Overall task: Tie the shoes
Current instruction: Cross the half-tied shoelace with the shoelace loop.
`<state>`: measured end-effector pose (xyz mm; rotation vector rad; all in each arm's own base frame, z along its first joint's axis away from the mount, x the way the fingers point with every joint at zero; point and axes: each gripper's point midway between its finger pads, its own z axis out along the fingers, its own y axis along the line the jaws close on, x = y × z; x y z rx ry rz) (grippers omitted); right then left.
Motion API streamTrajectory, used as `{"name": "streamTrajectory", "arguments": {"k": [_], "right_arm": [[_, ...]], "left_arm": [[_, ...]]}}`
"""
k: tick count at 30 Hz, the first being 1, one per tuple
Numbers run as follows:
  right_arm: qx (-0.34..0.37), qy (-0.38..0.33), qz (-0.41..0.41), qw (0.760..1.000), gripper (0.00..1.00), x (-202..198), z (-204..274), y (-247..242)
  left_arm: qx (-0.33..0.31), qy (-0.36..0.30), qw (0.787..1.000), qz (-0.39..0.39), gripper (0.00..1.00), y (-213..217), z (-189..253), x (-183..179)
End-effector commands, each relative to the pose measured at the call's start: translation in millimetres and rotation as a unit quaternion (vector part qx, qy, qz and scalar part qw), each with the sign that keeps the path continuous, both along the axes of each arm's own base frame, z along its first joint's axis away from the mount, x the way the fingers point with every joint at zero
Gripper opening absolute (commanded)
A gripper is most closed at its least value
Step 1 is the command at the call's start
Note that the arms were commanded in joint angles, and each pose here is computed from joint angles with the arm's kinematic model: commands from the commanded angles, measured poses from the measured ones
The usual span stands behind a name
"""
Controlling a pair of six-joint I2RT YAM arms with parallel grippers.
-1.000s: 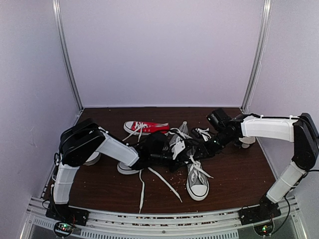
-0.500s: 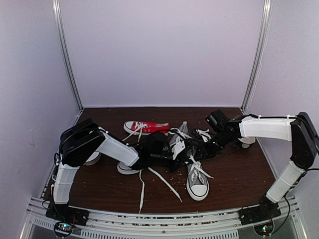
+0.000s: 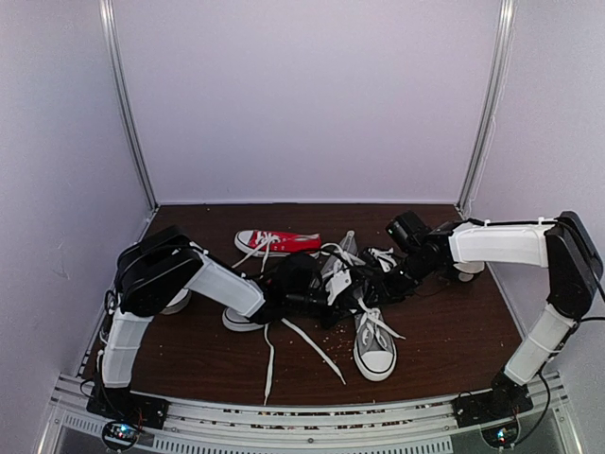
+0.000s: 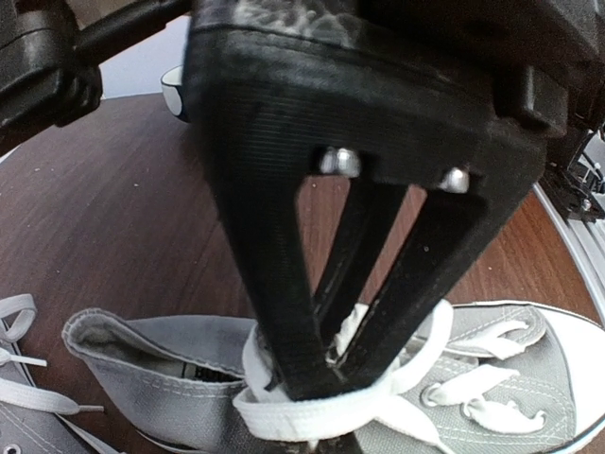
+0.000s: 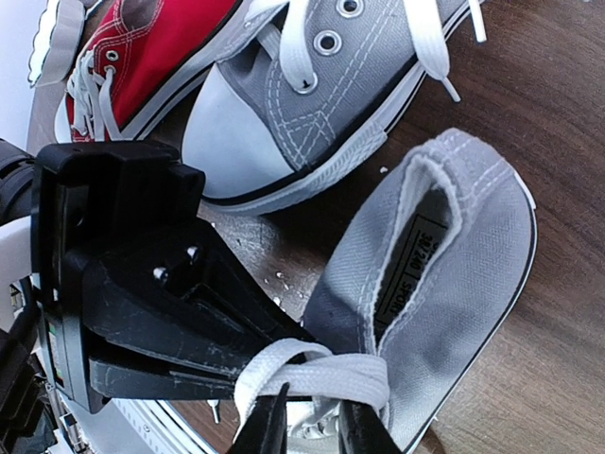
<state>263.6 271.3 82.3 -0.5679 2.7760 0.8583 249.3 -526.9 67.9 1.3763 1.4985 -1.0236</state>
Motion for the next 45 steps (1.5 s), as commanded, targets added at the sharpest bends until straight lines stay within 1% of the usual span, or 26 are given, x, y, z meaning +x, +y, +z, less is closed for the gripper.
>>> {"name": "streamTrajectory", "arguments": {"k": [1, 4, 10, 11, 13, 19, 23, 28, 34, 37, 42, 45], "right_arm": [[-0.014, 0.018, 0.005, 1.000, 0.21, -9.3, -13.0, -2.0], [-0.021, 0.021, 0.009, 1.000, 0.18, -11.0, -16.1, -3.5], [-0.031, 0.013, 0.021, 0.999, 0.01, -11.0, -11.1, -5.2], [-0.034, 0.006, 0.022, 0.999, 0.00, -9.3, -7.0, -6.5], [-0.039, -0.001, 0.024, 0.999, 0.00, -8.1, -0.6, -9.1], [-0.021, -0.019, 0.027, 0.999, 0.00, -3.7, 21.2, -8.6], [-0.014, -0.022, 0.025, 0.999, 0.00, -2.6, 26.6, -10.4], [-0.010, -0.009, 0.023, 1.000, 0.00, -4.6, 18.7, -7.8], [-0.016, 0.007, 0.025, 1.000, 0.13, -9.0, 4.7, -1.9], [-0.027, 0.011, 0.025, 0.999, 0.15, -9.4, -1.4, -2.9], [-0.052, 0.008, 0.017, 0.998, 0.15, -7.1, -7.6, -9.4], [-0.068, -0.001, 0.013, 0.998, 0.12, -3.6, -9.0, -13.0]], "left_arm": [[-0.032, -0.012, 0.999, -0.005, 0.03, -7.6, 18.5, 6.4], [-0.032, -0.012, 0.999, -0.003, 0.03, -7.2, 18.2, 6.8], [-0.030, -0.011, 0.999, 0.000, 0.03, -6.2, 17.1, 7.0], [-0.030, -0.012, 0.999, 0.000, 0.03, -5.8, 17.1, 6.7], [-0.029, -0.012, 1.000, 0.001, 0.03, -5.3, 16.2, 6.8], [-0.026, -0.013, 1.000, 0.002, 0.03, -4.8, 15.1, 7.2], [-0.024, -0.013, 1.000, 0.002, 0.03, -4.2, 14.1, 6.9], [-0.025, -0.014, 1.000, 0.001, 0.03, -4.5, 15.2, 6.9], [-0.026, -0.014, 1.000, 0.002, 0.04, -4.2, 15.7, 6.9], [-0.026, -0.013, 1.000, 0.001, 0.04, -4.3, 15.8, 6.6], [-0.028, -0.012, 1.000, -0.001, 0.04, -4.8, 16.1, 6.0], [-0.029, -0.012, 1.000, -0.002, 0.04, -5.3, 16.1, 5.9]]}}
